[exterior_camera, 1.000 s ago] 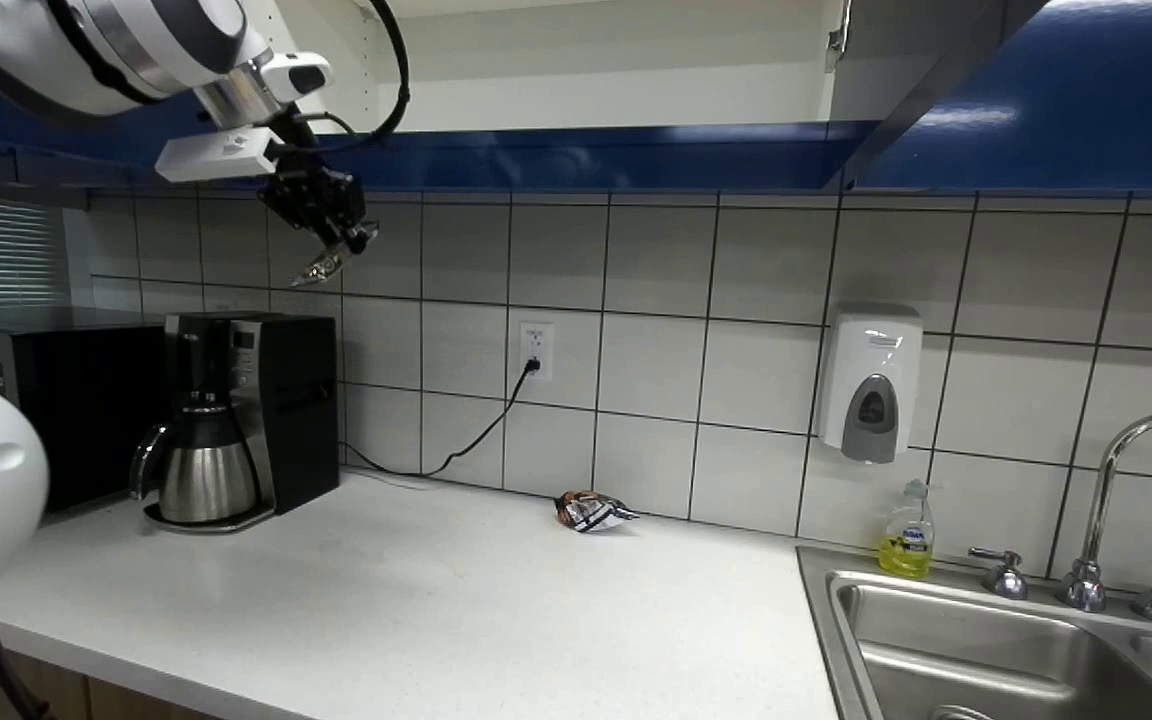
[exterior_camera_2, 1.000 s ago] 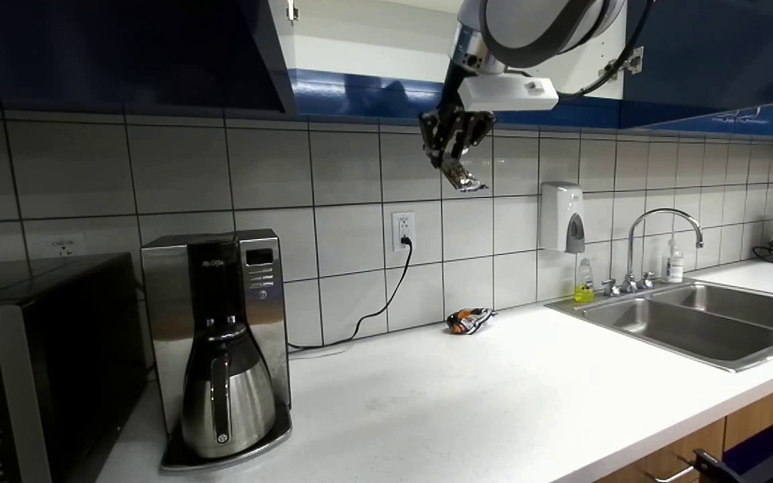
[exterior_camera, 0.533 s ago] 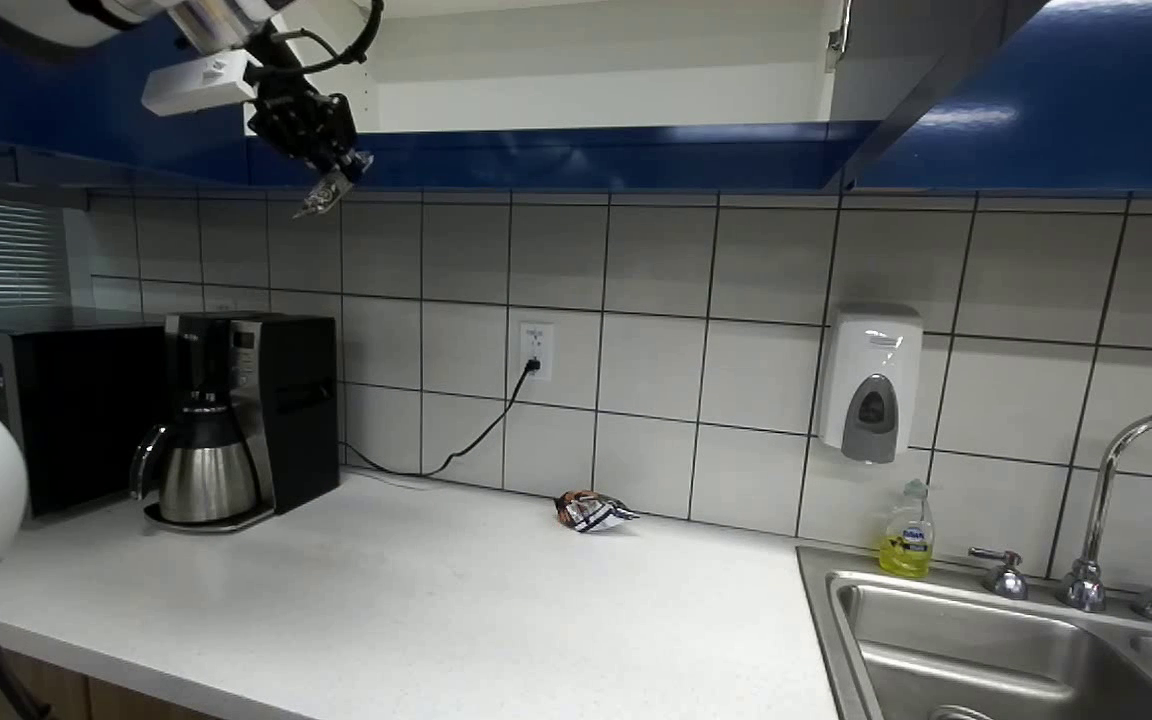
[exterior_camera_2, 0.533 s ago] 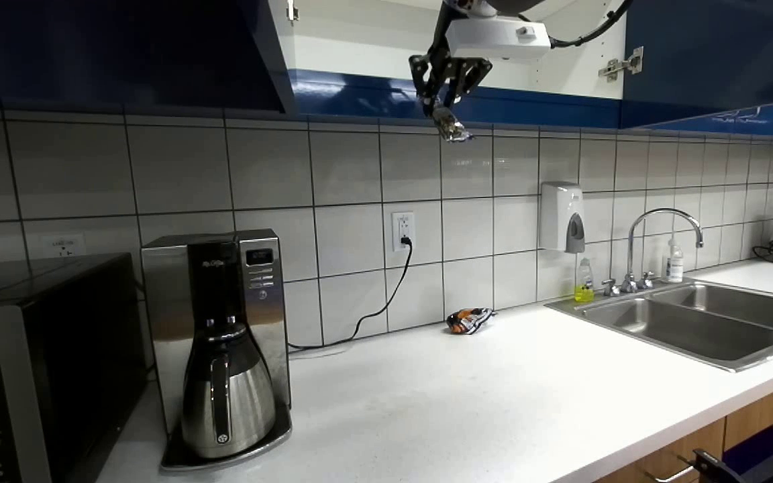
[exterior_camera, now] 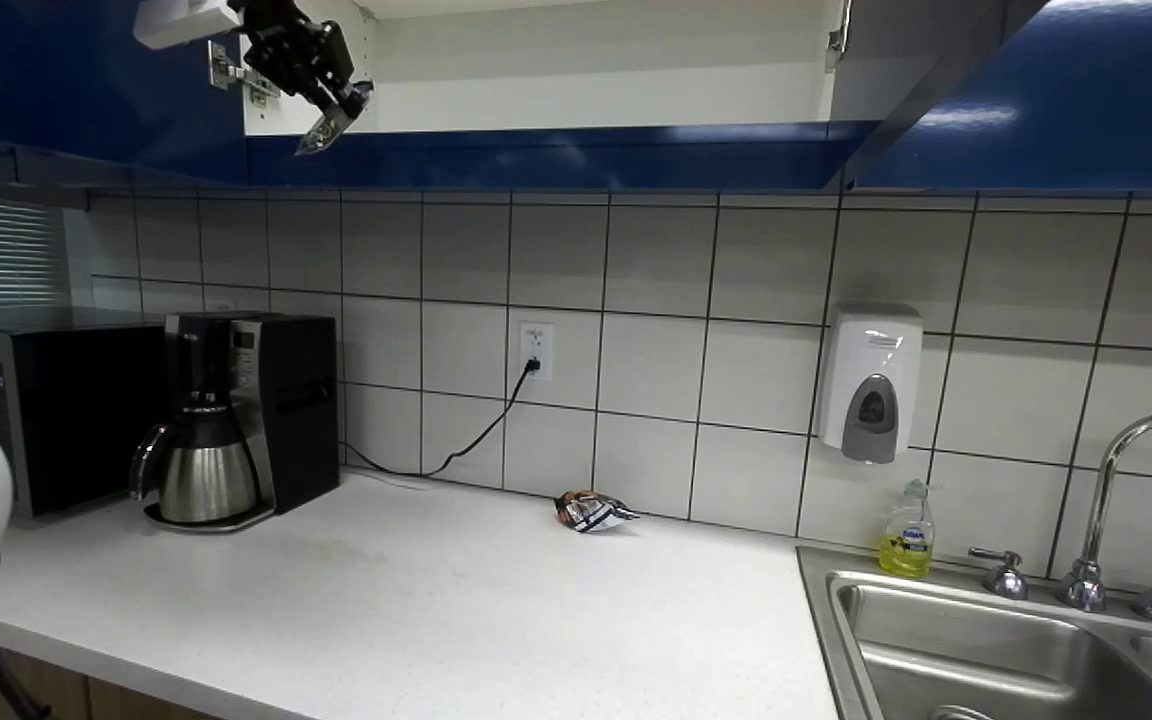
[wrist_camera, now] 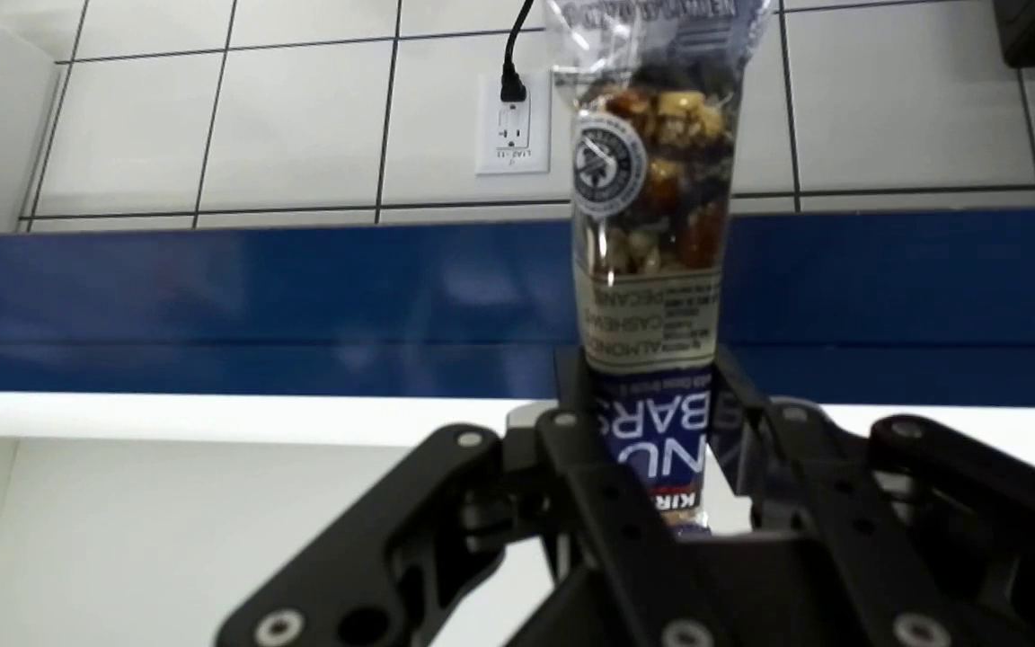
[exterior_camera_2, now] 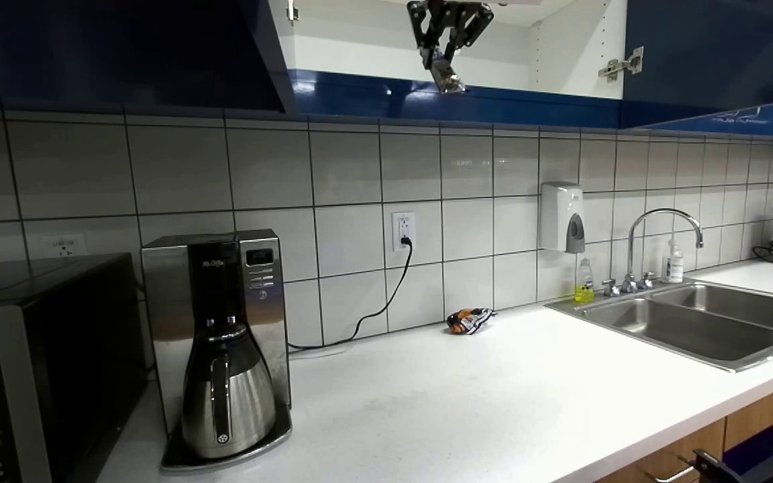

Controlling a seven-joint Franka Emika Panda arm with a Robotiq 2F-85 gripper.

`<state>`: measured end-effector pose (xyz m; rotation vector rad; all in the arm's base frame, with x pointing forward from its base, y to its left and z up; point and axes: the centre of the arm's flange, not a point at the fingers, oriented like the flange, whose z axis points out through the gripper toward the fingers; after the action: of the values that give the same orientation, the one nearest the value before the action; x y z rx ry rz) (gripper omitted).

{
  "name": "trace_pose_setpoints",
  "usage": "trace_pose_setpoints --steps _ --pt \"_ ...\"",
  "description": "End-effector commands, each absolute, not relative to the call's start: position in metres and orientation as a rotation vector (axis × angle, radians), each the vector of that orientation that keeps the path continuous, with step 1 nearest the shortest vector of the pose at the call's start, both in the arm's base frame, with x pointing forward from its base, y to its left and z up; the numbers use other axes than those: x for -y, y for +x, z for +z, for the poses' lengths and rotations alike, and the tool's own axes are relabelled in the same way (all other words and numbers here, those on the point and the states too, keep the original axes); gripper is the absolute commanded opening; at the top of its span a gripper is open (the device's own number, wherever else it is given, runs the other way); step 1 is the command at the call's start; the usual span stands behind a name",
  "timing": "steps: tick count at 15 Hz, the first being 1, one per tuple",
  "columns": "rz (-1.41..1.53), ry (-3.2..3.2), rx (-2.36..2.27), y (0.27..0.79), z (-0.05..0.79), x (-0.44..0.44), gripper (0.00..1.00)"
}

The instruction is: Put the snack bar in the top cabinet

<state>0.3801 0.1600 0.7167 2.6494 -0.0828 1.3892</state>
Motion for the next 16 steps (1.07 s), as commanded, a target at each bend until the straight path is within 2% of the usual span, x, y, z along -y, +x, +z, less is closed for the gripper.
trace_pose_setpoints --steps 1,8,16 --pt "1.395 2.620 0.159 0.387 0.753 -0.164 0.10" --pt "1.280 2.686 0.274 0.424 0.789 -0.152 0.10" --pt "1.008 2.725 0.479 0.471 0.819 -0.127 0.10"
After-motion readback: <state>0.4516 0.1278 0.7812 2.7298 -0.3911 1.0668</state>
